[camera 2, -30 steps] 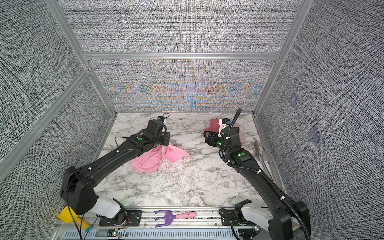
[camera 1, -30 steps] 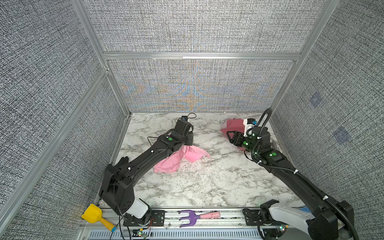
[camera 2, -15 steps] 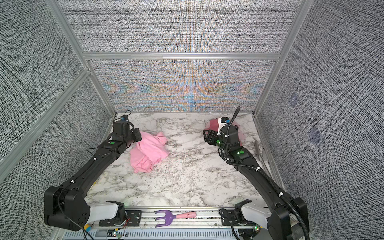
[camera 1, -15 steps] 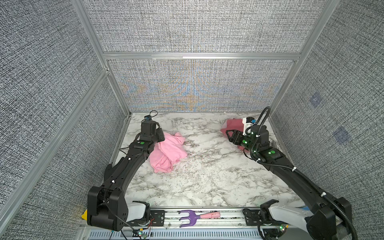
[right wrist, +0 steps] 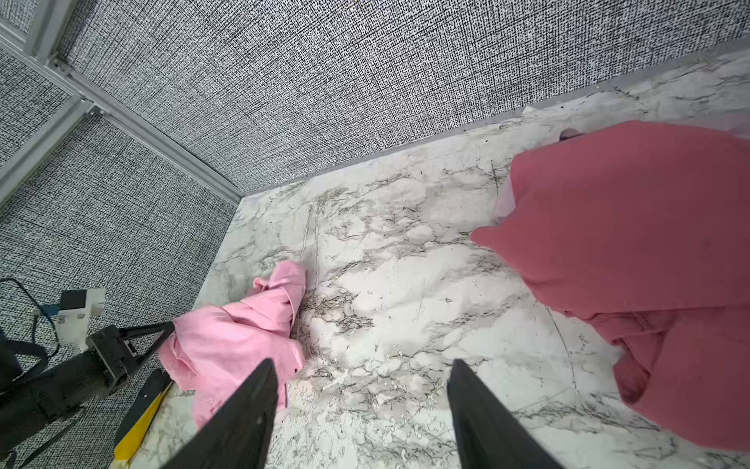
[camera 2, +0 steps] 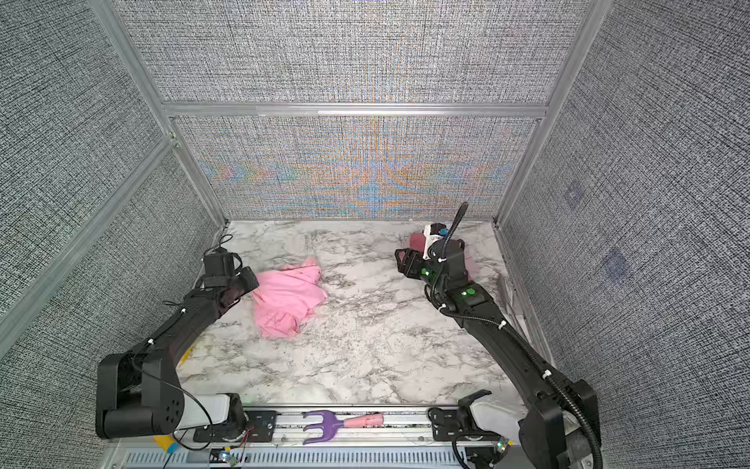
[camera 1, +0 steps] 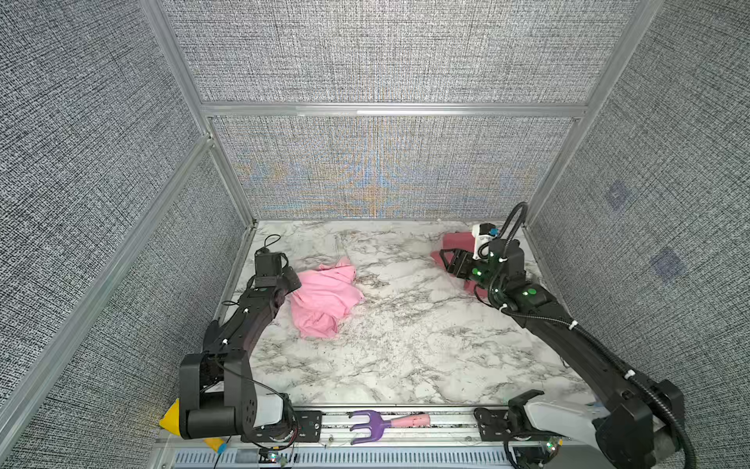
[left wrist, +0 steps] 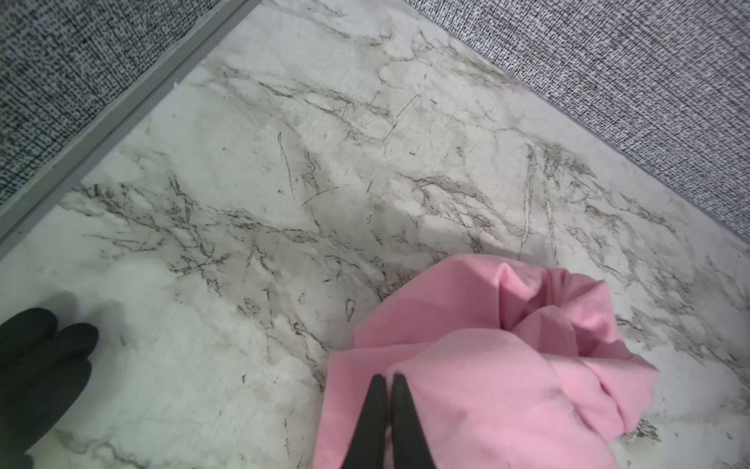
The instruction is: Pick out a specific cloth from the pile
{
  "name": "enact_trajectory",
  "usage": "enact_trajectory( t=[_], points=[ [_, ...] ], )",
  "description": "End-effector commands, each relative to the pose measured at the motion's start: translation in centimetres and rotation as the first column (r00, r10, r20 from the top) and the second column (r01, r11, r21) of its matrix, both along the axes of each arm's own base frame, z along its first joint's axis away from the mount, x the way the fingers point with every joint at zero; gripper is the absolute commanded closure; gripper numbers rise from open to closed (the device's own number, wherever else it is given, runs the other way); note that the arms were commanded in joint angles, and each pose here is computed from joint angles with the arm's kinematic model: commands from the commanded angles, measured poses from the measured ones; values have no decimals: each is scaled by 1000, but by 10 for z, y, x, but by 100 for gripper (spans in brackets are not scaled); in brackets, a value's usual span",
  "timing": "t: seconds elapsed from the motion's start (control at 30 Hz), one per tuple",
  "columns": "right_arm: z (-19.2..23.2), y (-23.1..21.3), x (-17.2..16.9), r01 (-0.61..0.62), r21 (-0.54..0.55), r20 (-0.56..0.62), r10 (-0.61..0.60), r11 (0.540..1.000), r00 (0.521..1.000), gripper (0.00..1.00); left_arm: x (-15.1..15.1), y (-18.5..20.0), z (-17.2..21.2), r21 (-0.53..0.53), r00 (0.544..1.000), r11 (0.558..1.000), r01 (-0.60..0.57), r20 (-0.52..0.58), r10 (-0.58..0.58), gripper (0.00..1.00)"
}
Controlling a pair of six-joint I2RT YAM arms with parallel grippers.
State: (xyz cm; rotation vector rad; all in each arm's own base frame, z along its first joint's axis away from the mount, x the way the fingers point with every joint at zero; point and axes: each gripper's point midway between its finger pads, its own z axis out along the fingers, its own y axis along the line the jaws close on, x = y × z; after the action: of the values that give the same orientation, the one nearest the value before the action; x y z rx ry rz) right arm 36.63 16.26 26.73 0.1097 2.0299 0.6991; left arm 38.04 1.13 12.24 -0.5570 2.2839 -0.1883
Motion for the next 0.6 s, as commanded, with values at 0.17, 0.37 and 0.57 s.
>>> enact_trajectory(
  t=[0.17, 0.37, 0.57],
  points=[
    [1, 2, 4, 0, 1, -4, 0, 1000, 1000, 32, -8, 15, -25, 5, 997, 998, -66, -38, 66, 100],
    [-4, 3, 6, -2, 1, -11, 2, 1000, 1000, 32, -23, 23, -53, 14, 987, 994, -112, -116, 113, 100],
    [-3, 5, 6, -8, 3, -21, 8, 1000, 1000, 32, -31, 12, -73, -68, 981, 991, -114, -166, 102, 94]
  ],
)
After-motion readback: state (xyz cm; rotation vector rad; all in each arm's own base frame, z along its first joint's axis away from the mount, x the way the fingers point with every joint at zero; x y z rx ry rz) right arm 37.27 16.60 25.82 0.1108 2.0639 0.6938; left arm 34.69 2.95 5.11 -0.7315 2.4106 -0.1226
